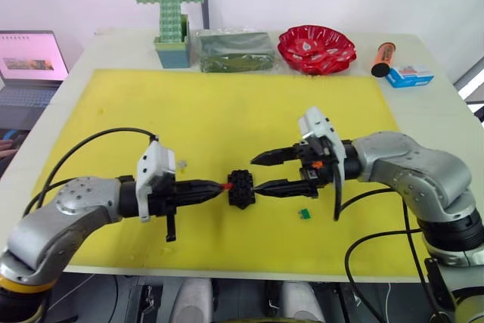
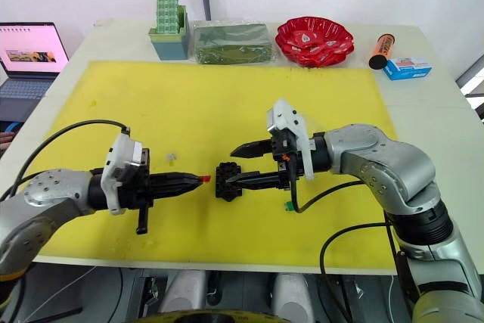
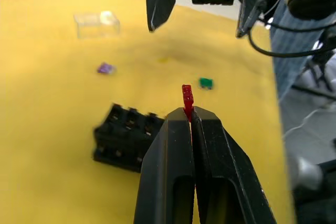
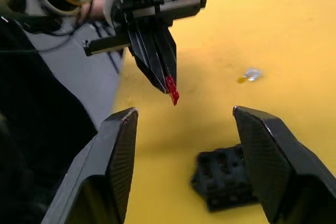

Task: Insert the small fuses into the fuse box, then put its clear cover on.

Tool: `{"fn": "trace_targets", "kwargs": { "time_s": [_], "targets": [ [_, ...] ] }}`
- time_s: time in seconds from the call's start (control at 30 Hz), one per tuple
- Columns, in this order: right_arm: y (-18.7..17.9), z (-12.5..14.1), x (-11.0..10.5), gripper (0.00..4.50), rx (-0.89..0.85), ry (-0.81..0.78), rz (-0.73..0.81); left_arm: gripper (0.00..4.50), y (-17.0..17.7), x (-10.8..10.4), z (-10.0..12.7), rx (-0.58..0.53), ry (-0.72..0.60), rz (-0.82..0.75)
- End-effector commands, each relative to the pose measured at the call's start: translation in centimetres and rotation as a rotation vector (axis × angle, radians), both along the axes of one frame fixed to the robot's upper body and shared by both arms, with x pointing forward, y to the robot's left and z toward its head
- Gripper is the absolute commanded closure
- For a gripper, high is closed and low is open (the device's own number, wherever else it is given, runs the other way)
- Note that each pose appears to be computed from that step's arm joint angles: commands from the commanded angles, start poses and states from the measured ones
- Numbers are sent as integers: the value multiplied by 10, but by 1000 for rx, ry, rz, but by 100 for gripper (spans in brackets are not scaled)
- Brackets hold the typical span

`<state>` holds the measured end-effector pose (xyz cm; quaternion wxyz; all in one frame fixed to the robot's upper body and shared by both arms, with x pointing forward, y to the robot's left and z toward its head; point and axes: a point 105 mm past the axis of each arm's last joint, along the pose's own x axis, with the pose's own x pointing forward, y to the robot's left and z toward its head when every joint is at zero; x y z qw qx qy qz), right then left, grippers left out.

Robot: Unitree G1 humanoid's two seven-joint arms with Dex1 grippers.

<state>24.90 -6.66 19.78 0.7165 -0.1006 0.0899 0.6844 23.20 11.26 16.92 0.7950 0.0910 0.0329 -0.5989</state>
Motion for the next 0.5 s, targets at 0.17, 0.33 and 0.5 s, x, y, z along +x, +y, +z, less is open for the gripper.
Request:
{"fn": "trace_targets", "kwargs": {
  "time_s": [0.17,0.33,0.5],
  "targets": [
    [6,1,-3,321,-34,-155,36,450,-7,5,5,19,-148,-43],
    [8,-4,0,321,-58,-205,32,450,-12,5,6,4,-175,-37],
    [9,-7,3,321,-75,-225,23,450,-16,3,10,-9,-193,-67]
  ]
}}
